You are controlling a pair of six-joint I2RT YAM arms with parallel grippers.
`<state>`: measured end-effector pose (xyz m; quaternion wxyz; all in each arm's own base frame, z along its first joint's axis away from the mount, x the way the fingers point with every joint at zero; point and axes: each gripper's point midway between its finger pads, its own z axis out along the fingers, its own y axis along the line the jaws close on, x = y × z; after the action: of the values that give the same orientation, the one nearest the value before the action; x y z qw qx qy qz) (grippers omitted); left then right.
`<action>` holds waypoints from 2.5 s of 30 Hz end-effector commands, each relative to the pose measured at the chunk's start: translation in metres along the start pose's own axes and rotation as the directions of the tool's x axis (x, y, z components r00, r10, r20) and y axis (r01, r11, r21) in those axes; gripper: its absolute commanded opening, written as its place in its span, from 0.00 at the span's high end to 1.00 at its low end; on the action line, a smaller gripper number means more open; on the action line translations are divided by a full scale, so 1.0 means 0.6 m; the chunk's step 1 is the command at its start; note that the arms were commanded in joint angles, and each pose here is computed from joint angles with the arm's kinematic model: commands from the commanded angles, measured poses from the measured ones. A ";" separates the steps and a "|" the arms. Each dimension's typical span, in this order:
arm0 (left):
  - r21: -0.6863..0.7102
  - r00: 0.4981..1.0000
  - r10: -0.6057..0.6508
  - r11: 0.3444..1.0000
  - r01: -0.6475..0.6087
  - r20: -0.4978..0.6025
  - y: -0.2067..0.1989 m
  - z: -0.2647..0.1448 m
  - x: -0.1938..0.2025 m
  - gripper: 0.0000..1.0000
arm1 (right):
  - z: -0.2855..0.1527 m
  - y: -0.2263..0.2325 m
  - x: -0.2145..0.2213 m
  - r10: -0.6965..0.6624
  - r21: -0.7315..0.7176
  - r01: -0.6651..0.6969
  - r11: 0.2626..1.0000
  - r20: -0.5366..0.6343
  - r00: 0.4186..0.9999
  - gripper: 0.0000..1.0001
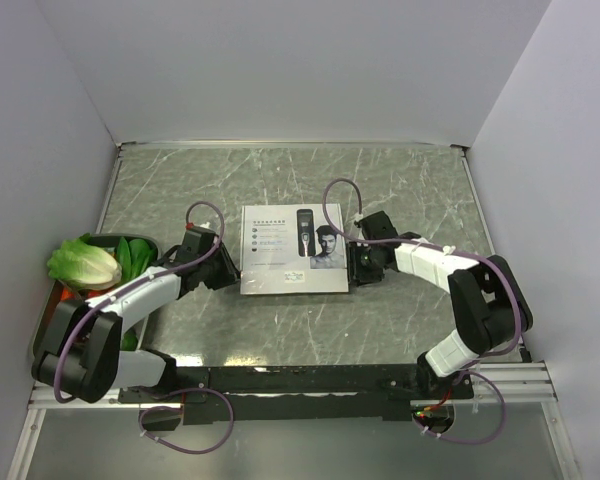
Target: Sort the hair-cutting tools
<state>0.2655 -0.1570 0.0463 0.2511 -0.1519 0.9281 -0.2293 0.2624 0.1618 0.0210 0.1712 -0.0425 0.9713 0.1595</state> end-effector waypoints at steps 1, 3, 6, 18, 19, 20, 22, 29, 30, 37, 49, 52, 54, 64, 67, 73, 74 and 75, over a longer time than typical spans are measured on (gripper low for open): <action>0.098 1.000 0.005 0.995 -0.005 0.001 -0.040 -0.012 -0.002 0.69 | -0.014 0.056 -0.006 -0.027 -0.128 0.031 0.991 0.030 0.999 0.53; 0.097 1.000 0.007 0.995 -0.007 0.002 -0.039 -0.012 -0.002 0.69 | -0.016 0.053 -0.009 -0.029 -0.110 0.033 0.993 0.038 0.999 0.53; 0.072 1.000 0.010 0.997 -0.011 0.009 -0.031 -0.012 -0.003 0.69 | -0.022 0.038 -0.014 -0.033 -0.050 0.036 0.998 0.060 0.998 0.52; -0.023 1.000 0.004 1.000 -0.003 0.023 0.002 -0.002 -0.003 0.68 | -0.007 0.019 -0.012 -0.024 0.008 0.023 1.000 0.067 0.997 0.51; -0.026 1.000 0.007 1.000 -0.006 0.022 0.003 -0.001 -0.003 0.68 | -0.005 0.018 -0.010 -0.025 0.009 0.024 1.000 0.064 0.998 0.51; -0.030 1.000 0.006 1.000 -0.005 0.015 0.005 0.002 -0.001 0.68 | -0.002 0.017 -0.010 -0.027 0.012 0.027 1.000 0.062 0.998 0.51; -0.038 1.000 0.008 0.999 -0.008 0.016 0.008 0.005 -0.001 0.68 | 0.001 0.011 -0.008 -0.028 0.032 0.026 0.999 0.058 0.998 0.51; -0.046 1.000 0.005 0.999 -0.004 0.017 0.009 0.008 -0.003 0.68 | 0.009 -0.003 -0.008 -0.022 0.075 0.017 0.997 0.058 0.998 0.50; -0.046 1.000 0.003 0.999 -0.003 0.017 0.008 0.009 -0.004 0.68 | 0.009 -0.005 -0.007 -0.021 0.081 0.017 0.997 0.059 0.998 0.50; -0.046 1.000 -0.001 0.999 0.002 0.026 0.006 0.010 -0.009 0.68 | -0.003 -0.013 -0.021 -0.008 0.123 -0.005 0.992 0.111 0.994 0.49; -0.061 0.998 0.004 0.998 0.000 0.060 0.002 0.002 -0.023 0.68 | -0.024 -0.026 -0.029 -0.021 0.192 -0.010 0.981 0.157 0.987 0.48; -0.063 0.995 0.009 0.998 -0.002 0.099 -0.004 -0.016 -0.035 0.67 | -0.048 -0.036 -0.039 -0.029 0.243 -0.023 0.970 0.206 0.978 0.47; -0.049 0.994 0.012 0.999 -0.006 0.113 -0.014 -0.027 -0.042 0.66 | -0.063 -0.041 -0.049 -0.037 0.275 -0.033 0.961 0.245 0.969 0.46; -0.020 0.977 0.028 1.000 -0.024 0.210 -0.049 -0.078 -0.068 0.66 | -0.107 0.044 -0.027 -0.116 0.157 0.074 0.985 0.274 0.955 0.48; 0.061 0.974 0.034 0.997 -0.049 0.224 -0.081 -0.089 -0.074 0.65 | -0.101 0.089 0.002 -0.123 0.060 0.112 0.992 0.255 0.959 0.55; 0.113 0.964 0.055 0.990 -0.087 0.260 -0.130 -0.090 -0.116 0.65 | -0.079 0.141 0.035 -0.131 -0.002 0.135 0.991 0.232 0.964 0.65; 0.130 0.957 0.062 0.986 -0.102 0.283 -0.152 -0.098 -0.136 0.65 | -0.078 0.150 0.037 -0.124 -0.007 0.129 0.992 0.233 0.965 0.65; 0.125 0.957 0.070 0.986 -0.109 0.280 -0.158 -0.086 -0.145 0.65 | -0.073 0.151 0.037 -0.124 0.011 0.125 0.992 0.238 0.963 0.65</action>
<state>0.2878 -0.1636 0.1241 0.3499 -0.1443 0.8977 -0.2255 0.2160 0.2135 0.0796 0.2881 -0.1039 0.9415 0.1409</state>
